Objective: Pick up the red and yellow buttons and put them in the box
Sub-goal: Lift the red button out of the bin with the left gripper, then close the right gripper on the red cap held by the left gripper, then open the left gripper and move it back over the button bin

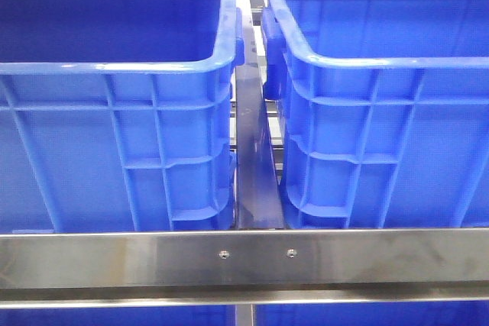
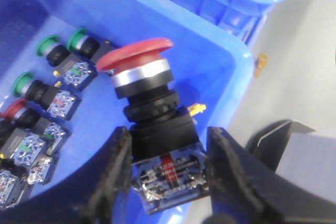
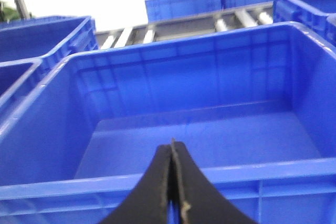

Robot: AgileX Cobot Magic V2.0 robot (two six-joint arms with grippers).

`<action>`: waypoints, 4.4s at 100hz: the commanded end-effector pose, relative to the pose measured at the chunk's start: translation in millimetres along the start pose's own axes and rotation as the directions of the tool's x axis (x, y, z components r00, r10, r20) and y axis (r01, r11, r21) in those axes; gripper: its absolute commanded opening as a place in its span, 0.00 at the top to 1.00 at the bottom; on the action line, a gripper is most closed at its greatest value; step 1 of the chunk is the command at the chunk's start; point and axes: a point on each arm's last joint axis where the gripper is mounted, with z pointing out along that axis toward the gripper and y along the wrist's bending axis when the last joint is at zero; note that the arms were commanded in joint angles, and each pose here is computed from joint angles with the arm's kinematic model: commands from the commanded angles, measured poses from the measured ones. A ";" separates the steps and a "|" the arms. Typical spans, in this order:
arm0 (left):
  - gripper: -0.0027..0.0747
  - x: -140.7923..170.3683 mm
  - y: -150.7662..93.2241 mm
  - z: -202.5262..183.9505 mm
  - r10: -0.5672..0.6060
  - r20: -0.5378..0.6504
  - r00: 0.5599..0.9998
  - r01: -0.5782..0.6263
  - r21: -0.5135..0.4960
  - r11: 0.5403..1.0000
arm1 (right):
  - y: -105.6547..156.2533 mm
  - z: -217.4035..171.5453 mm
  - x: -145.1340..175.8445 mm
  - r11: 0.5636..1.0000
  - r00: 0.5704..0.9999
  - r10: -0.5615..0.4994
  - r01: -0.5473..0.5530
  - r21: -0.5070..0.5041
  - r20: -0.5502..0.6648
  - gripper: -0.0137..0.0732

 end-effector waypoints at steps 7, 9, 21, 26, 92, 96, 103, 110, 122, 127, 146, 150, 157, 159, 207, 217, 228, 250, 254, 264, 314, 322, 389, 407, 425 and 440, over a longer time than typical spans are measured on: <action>0.99 -13.5 -8.2 -15.0 0.040 0.110 0.993 -0.041 0.005 0.999 | 14.8 6.6 -50.8 0.998 0.991 0.055 -0.056 -0.011 -0.122 0.92; 0.99 -13.6 -8.6 -15.0 0.042 0.112 0.993 -0.044 0.009 0.999 | 17.0 8.9 -56.1 0.997 0.987 0.069 -0.072 -0.014 -0.147 0.92; 0.99 -13.8 -8.8 -15.0 0.049 0.114 0.992 -0.051 0.010 0.999 | 28.3 25.1 -79.5 0.985 0.952 0.155 -0.169 -0.033 -0.263 0.92; 0.99 -13.7 -9.0 -15.0 0.051 0.113 0.992 -0.053 0.011 0.999 | 31.4 32.4 -85.9 0.980 0.941 0.174 -0.193 -0.038 -0.291 0.92; 0.99 -18.8 -15.7 -16.1 0.073 0.175 0.982 -0.087 0.077 0.993 | 75.8 93.3 -84.5 0.698 0.746 0.370 -0.617 -0.364 -0.553 0.19; 0.99 -18.9 -16.6 -16.2 0.076 0.178 0.981 -0.093 0.087 0.992 | 79.6 98.4 -84.5 0.645 0.721 0.380 -0.655 -0.393 -0.579 0.19; 0.99 -19.9 -18.4 -16.6 0.071 0.189 0.979 -0.092 0.105 0.990 | 84.0 108.9 -83.0 0.571 0.694 0.382 -0.696 -0.435 -0.610 0.19; 0.99 -21.1 -20.8 -17.2 0.083 0.207 0.975 -0.111 0.127 0.986 | 88.1 119.3 -80.2 0.522 0.674 0.375 -0.721 -0.456 -0.637 0.19; 0.99 -24.1 -24.2 -18.4 0.094 0.246 0.965 -0.135 0.157 0.978 | 100.2 135.4 -73.6 0.500 0.644 0.330 -0.739 -0.451 -0.690 0.19; 0.99 -24.4 -24.4 -18.5 0.093 0.250 0.964 -0.136 0.158 0.978 | 107.7 140.8 -71.8 0.494 0.637 0.307 -0.741 -0.454 -0.707 0.19; 0.99 -24.3 -24.5 -18.5 0.093 0.249 0.964 -0.136 0.160 0.978 | 144.8 159.3 -69.3 0.470 0.627 0.219 -0.739 -0.483 -0.747 0.19; 0.99 -24.3 -24.5 -18.5 0.093 0.249 0.964 -0.136 0.160 0.978 | 151.9 163.7 -68.5 0.466 0.624 0.206 -0.740 -0.486 -0.754 0.19; 0.99 -24.3 -24.5 -18.5 0.093 0.249 0.964 -0.136 0.160 0.978 | 163.2 169.4 -66.2 0.453 0.614 0.180 -0.746 -0.489 -0.769 0.19; 0.99 -24.3 -24.5 -18.5 0.093 0.249 0.964 -0.136 0.160 0.978 | 166.0 171.0 -65.5 0.450 0.610 0.174 -0.747 -0.489 -0.773 0.19; 0.99 -24.2 -24.7 -18.5 0.094 0.248 0.964 -0.137 0.161 0.977 | 191.4 190.5 -62.9 0.412 0.584 0.145 -0.770 -0.488 -0.799 0.19; 0.99 -24.2 -24.7 -18.5 0.094 0.248 0.964 -0.137 0.161 0.977 | 192.7 193.3 -60.8 0.405 0.572 0.149 -0.779 -0.478 -0.807 0.19; 0.99 -24.2 -24.7 -18.5 0.094 0.248 0.964 -0.137 0.161 0.977 | 193.7 196.5 -55.7 0.402 0.555 0.147 -0.790 -0.463 -0.819 0.19; 0.99 -24.2 -24.7 -18.5 0.094 0.248 0.964 -0.137 0.161 0.977 | 194.4 198.6 -52.3 0.400 0.543 0.145 -0.797 -0.453 -0.827 0.28; 0.99 -24.2 -24.7 -18.5 0.094 0.248 0.964 -0.137 0.161 0.977 | 194.4 198.6 -52.3 0.400 0.543 0.145 -0.797 -0.453 -0.827 0.32; 0.99 -24.2 -24.7 -18.5 0.094 0.248 0.964 -0.137 0.161 0.977 | 194.6 198.1 -52.4 0.396 0.542 0.141 -0.798 -0.455 -0.828 0.41; 0.77 -24.0 -24.5 -18.5 0.096 0.246 0.965 -0.138 0.160 0.978 | 195.6 195.9 -53.1 0.377 0.537 0.125 -0.804 -0.461 -0.834 0.71; 0.53 -24.1 -24.3 -18.5 0.093 0.247 0.965 -0.135 0.158 0.978 | 195.6 195.9 -53.1 0.377 0.537 0.125 -0.804 -0.461 -0.834 0.71; 0.17 -9.1 -22.8 -52.1 -0.018 0.376 0.926 0.059 -0.097 0.994 | 191.6 202.4 -52.7 0.431 0.555 0.176 -0.786 -0.443 -0.813 0.71; 0.17 18.7 -27.4 -71.2 -0.118 0.467 0.876 0.242 -0.214 0.947 | 190.2 205.0 -52.0 0.453 0.563 0.196 -0.778 -0.435 -0.803 0.71; 0.17 55.9 -35.2 -90.0 -0.151 0.586 0.796 0.431 -0.374 0.821 | 190.2 205.2 -52.0 0.456 0.569 0.193 -0.774 -0.440 -0.799 0.71; 0.17 78.8 -52.8 -97.7 -0.154 0.654 0.740 0.514 -0.403 0.757 | 189.4 206.5 -51.7 0.467 0.574 0.201 -0.768 -0.437 -0.794 0.71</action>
